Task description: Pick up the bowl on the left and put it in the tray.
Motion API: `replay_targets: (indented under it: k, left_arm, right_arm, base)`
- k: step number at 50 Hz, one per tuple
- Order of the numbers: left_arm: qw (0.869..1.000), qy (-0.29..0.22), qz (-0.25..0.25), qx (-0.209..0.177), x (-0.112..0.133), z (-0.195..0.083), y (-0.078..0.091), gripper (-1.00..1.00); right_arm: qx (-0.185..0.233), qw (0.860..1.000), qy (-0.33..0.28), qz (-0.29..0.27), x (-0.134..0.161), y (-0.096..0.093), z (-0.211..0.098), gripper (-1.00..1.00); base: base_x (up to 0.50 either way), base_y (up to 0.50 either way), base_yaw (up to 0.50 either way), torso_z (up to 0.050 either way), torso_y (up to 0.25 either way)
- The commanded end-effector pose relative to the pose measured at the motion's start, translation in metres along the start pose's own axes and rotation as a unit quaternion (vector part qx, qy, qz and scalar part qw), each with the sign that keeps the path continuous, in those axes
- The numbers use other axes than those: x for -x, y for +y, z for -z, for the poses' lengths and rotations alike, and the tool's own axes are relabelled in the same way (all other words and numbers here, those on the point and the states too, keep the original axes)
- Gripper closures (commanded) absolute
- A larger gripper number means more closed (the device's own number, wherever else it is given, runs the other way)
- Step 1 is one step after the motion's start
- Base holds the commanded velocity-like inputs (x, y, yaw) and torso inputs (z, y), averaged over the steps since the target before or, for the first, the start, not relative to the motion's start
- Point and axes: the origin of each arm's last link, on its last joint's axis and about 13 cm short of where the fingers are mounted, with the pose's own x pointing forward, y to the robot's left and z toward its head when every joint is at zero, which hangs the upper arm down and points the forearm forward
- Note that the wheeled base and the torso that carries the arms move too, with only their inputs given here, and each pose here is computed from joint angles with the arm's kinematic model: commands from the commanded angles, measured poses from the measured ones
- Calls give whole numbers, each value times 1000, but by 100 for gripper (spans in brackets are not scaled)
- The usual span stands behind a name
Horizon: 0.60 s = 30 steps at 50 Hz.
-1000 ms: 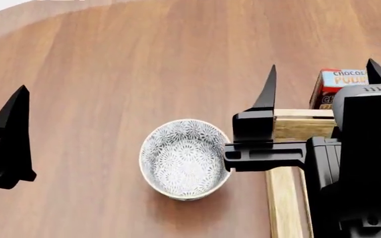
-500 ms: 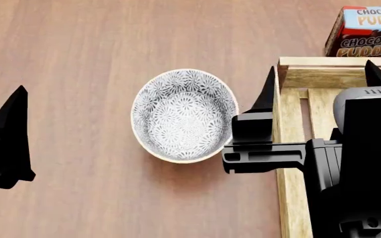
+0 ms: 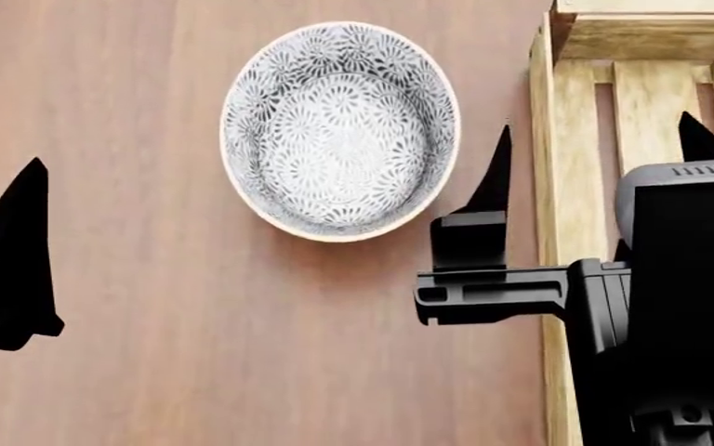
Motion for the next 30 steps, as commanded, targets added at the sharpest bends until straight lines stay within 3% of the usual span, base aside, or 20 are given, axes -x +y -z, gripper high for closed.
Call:
replay_targets:
  k: [1, 7, 12, 17, 18, 23, 30]
  left_arm:
    - [1000, 1, -3, 0, 0, 2, 1, -100]
    - [1000, 12, -12, 2, -2, 6, 2, -100]
    - [1000, 15, -22, -3, -3, 9, 3, -100]
    - [999, 17, -28, -3, -3, 10, 5, -100]
    - [999, 17, -28, -3, -3, 10, 5, -100]
    - [999, 21, -32, -5, -3, 11, 6, -100]
    - [999, 20, -35, -7, -2, 11, 6, -100]
  right_arm:
    - [-5, 1000, 2, -3, -3, 0, 1, -100]
    - [15, 1000, -4, -11, -8, 0, 2, -100]
    - [86, 995, -26, -46, -21, 0, -2, -100]
    - [173, 978, -50, -109, -28, 2, -13, -100]
    - [173, 978, -50, -109, -28, 2, -13, -100]
    - [254, 951, -49, -170, -37, 6, -11, -100]
    - [306, 926, -32, -220, -48, 13, 3, -100]
  base:
    - [0, 0, 0, 0, -250]
    - [0, 0, 0, 0, -167]
    - [0, 0, 0, 0, 0]
    - [0, 0, 0, 0, 0]
    - [0, 0, 0, 0, 0]
    - [0, 0, 0, 0, 0]
    - [0, 0, 0, 0, 0]
